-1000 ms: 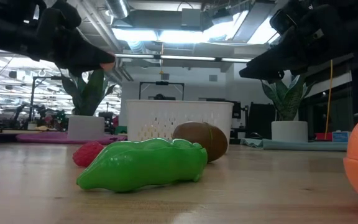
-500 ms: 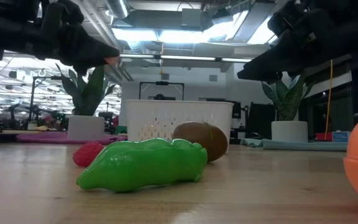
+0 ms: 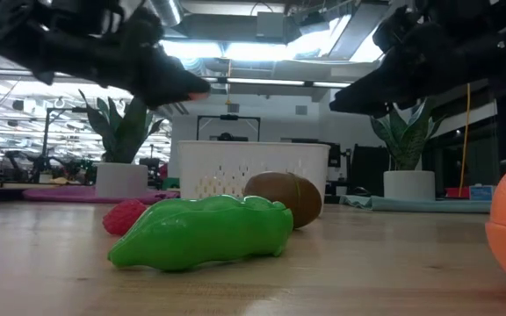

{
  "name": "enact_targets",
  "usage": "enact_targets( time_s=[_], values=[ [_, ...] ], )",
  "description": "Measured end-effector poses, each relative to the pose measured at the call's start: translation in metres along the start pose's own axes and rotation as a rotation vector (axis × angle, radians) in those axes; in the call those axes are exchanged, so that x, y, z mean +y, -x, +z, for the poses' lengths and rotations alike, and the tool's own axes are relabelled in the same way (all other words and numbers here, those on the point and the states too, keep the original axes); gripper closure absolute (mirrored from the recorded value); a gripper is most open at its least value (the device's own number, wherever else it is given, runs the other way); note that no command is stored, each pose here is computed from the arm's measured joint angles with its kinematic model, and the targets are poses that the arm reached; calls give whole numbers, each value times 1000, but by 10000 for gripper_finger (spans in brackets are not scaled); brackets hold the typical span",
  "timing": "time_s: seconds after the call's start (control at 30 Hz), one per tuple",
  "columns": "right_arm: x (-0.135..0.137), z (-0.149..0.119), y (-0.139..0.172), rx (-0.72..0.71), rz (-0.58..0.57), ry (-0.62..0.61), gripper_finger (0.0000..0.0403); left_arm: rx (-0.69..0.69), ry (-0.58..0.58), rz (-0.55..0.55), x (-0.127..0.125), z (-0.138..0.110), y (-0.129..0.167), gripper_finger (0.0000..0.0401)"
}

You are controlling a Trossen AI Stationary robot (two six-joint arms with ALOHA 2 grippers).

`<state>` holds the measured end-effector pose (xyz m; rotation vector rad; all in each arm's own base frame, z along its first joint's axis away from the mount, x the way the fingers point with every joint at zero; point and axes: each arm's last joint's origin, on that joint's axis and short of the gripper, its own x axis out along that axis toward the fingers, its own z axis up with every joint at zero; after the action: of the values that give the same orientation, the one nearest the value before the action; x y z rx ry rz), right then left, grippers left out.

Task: Pick and placing Produce into tupperware
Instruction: Put the pink peach into the white bin

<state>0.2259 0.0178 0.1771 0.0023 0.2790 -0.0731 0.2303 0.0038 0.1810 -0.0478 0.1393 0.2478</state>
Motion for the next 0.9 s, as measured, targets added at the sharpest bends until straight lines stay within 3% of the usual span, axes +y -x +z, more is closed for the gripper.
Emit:
enact_targets(
  time_s=[0.4, 0.9],
  values=[
    [-1, 0, 0, 1, -4, -2, 203, 36, -38, -51, 8, 10, -45, 306],
    [-1, 0, 0, 3, -4, -4, 203, 153, -19, -58, 11, 2, -47, 304]
  ],
)
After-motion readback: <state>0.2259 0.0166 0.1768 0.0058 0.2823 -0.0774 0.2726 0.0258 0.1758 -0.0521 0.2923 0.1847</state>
